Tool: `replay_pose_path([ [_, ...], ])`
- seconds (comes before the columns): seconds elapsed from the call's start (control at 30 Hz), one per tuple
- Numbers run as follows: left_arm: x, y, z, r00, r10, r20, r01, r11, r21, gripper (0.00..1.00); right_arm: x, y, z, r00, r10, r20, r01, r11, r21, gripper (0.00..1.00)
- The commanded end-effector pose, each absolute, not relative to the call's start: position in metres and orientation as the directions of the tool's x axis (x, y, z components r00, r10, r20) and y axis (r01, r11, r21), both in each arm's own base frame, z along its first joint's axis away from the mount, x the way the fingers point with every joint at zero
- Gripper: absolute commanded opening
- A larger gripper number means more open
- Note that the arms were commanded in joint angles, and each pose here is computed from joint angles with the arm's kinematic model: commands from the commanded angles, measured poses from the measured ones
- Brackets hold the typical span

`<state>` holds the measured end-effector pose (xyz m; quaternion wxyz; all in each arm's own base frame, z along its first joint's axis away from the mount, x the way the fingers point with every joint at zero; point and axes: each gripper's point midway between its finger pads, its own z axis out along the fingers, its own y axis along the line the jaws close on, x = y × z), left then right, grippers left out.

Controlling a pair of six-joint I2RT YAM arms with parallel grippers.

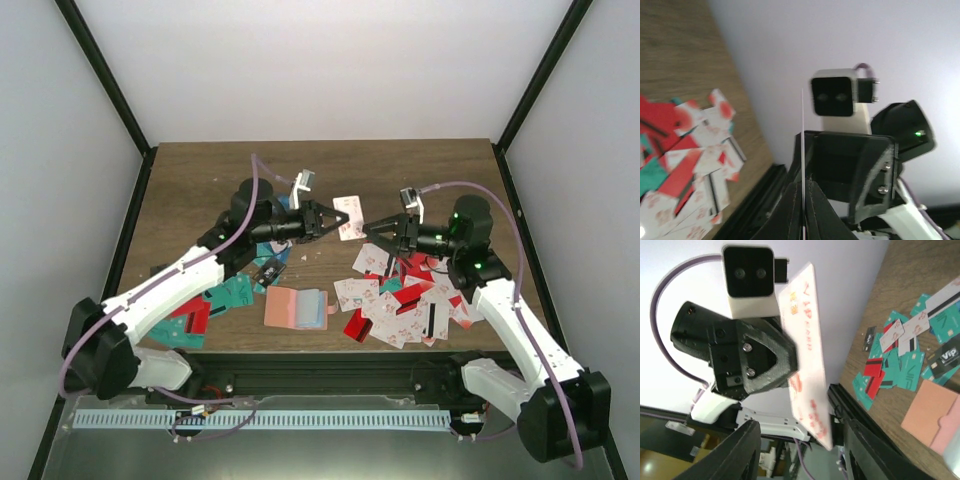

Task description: Put the credit cards into the card holder

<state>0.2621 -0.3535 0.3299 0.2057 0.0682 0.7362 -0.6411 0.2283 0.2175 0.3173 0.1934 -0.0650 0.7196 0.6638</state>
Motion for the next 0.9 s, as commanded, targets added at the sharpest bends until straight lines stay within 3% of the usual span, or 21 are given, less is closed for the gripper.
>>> replay_pose_path([
  [0.0, 0.264, -0.316, 0.289, -0.892, -0.177, -0.416, 0.307, 0.439, -0.844, 0.04, 0.229, 0.22, 0.306, -0.917, 0.148, -0.37, -0.338, 0.202, 0.919, 0.54],
  [0.1, 0.253, -0.279, 0.246, -0.892, -0.148, -0.428, 0.249, 0.628, -0.737, 0.04, 0.228, 0.228, 0.276, -0.937, 0.122, -0.328, -0.283, 0.286, 0.915, 0.63],
  [0.23, 0.227, -0.238, 0.196, -0.917, -0.1, -0.386, 0.176, 0.767, -0.617, 0.04, 0.221, 0.246, 0.237, -0.958, 0.073, -0.278, -0.231, 0.382, 0.895, 0.66],
  [0.53, 0.189, -0.181, 0.129, -0.95, -0.141, -0.28, 0.005, 0.886, -0.464, 0.04, 0.192, 0.294, 0.158, -0.984, -0.086, -0.156, -0.178, 0.517, 0.838, 0.67],
  [0.87, 0.176, -0.166, 0.1, -0.959, -0.141, -0.245, -0.029, 0.911, -0.412, 0.04, 0.171, 0.32, 0.097, -0.984, -0.173, -0.037, -0.135, 0.602, 0.787, 0.67],
])
